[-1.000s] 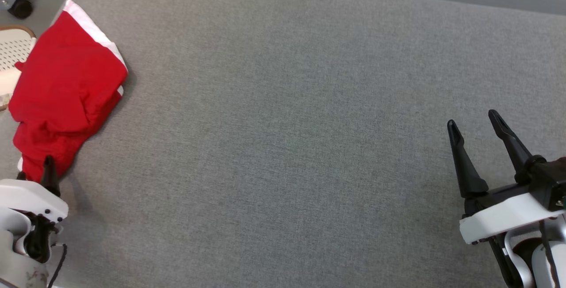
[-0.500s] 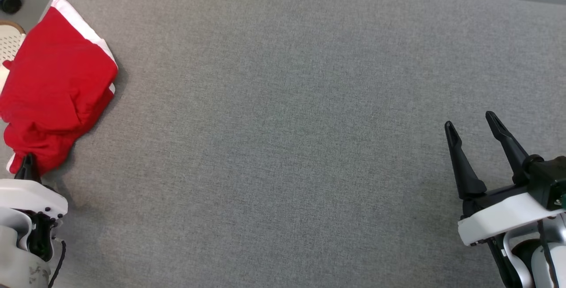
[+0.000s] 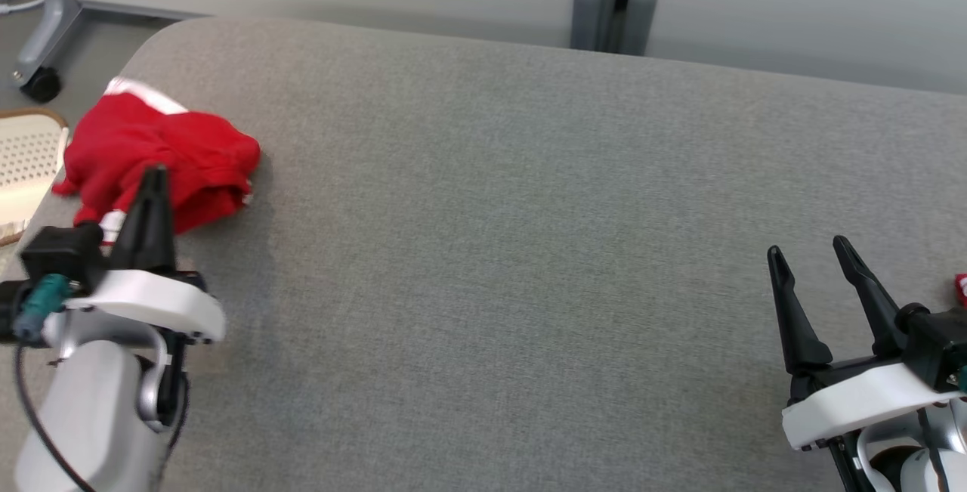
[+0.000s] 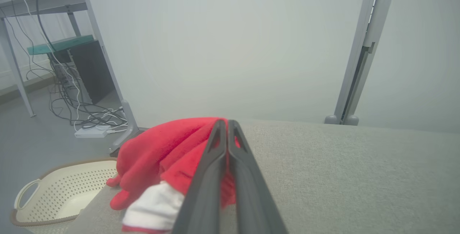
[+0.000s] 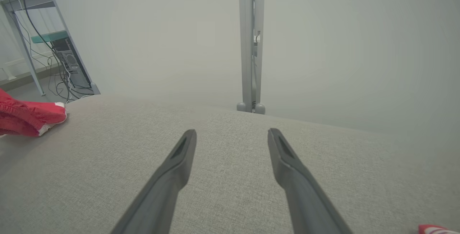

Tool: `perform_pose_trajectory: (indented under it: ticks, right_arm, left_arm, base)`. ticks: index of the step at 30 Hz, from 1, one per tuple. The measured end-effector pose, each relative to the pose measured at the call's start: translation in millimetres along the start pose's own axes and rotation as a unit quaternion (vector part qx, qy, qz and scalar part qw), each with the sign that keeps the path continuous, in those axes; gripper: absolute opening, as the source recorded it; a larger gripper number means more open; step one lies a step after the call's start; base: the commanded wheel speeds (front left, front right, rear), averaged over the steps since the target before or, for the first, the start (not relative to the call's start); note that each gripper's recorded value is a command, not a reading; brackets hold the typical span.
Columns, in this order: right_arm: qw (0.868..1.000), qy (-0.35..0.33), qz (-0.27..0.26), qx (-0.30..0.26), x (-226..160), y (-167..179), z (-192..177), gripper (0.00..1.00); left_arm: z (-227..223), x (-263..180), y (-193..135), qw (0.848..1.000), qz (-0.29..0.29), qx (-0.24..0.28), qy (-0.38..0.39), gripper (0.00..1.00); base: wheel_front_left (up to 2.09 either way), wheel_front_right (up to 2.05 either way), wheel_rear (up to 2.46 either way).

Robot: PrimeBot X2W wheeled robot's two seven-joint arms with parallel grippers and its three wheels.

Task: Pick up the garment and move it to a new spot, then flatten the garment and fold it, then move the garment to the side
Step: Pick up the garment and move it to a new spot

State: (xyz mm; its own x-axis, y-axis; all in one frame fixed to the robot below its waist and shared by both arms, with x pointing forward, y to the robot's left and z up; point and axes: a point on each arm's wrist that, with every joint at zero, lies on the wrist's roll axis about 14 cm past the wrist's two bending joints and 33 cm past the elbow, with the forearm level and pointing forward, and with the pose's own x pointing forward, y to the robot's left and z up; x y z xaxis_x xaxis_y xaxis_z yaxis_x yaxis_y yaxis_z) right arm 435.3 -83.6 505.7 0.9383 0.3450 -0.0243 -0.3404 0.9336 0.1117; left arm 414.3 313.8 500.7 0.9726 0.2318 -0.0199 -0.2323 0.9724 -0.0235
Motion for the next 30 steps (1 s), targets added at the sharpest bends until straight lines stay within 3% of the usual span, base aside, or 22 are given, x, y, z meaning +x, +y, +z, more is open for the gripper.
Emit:
perform_pose_trajectory:
  ticks: [8, 13, 20, 30]
  right_arm:
    - [0.999, -0.017, -0.046, 0.001, -22, -25, 11, 1.0]
    - [0.996, -0.027, -0.082, 0.003, -34, -47, 15, 1.0]
    - [0.99, -0.025, -0.141, 0.008, -59, -81, 8, 1.0]
    - [0.975, -0.018, -0.22, 0.026, -97, -123, -8, 1.0]
  left_arm:
    - [43, -13, -123, 0.986, -0.154, 0.003, -0.058, 0.0]
    - [49, -28, -209, 0.961, -0.27, -0.014, -0.052, 0.0]
    - [31, -62, -318, 0.903, -0.429, -0.021, -0.014, 0.0]
    - [5, -119, -418, 0.811, -0.584, -0.036, 0.025, 0.0]
  base:
    - [0.0, 0.0, 0.0]
    - [0.0, 0.0, 0.0]
    - [0.0, 0.0, 0.0]
    - [0.0, 0.0, 0.0]
